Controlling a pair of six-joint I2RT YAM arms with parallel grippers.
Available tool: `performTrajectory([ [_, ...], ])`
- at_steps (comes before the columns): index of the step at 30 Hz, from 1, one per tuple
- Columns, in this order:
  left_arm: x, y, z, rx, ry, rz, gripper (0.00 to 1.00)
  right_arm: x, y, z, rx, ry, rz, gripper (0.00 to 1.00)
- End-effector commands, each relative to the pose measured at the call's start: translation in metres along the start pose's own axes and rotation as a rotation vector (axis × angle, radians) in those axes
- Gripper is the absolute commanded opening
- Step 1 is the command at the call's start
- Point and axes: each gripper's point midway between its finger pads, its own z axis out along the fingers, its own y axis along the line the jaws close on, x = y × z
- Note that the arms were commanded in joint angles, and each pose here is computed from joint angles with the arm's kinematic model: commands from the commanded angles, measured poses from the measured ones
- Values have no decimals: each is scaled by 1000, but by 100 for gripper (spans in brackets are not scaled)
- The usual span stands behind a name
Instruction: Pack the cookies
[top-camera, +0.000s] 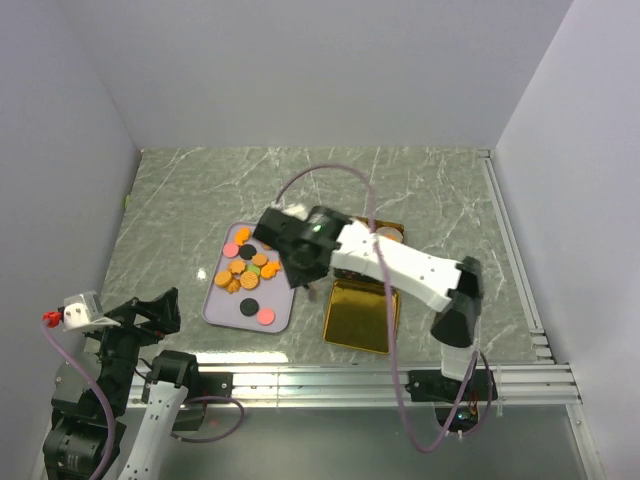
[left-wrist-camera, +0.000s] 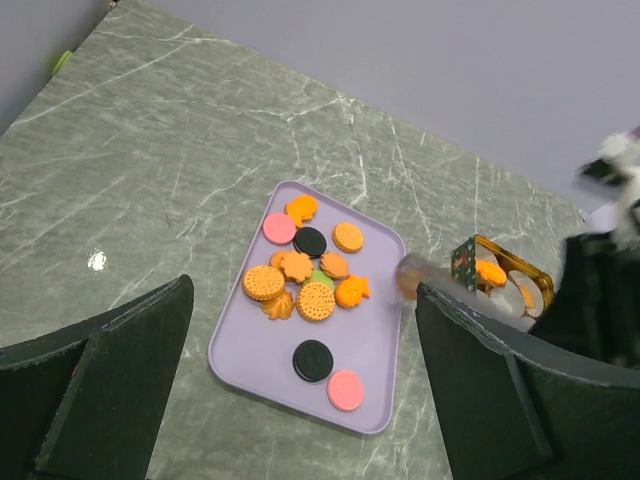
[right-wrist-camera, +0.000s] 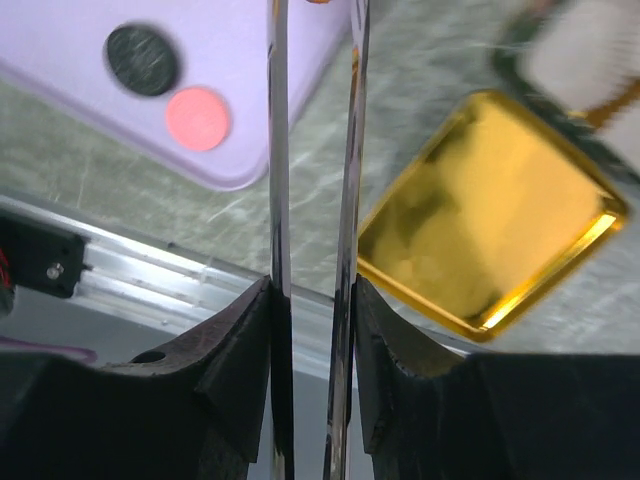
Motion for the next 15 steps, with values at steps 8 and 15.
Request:
performTrajectory([
  [8,-8,-8,-5,60,-56,2,99,-2,-148,-41,147,-111,261,36],
  [15,-7,-10,-4,68,-48,8,99,5,-170,-30,155,-96,303,36],
])
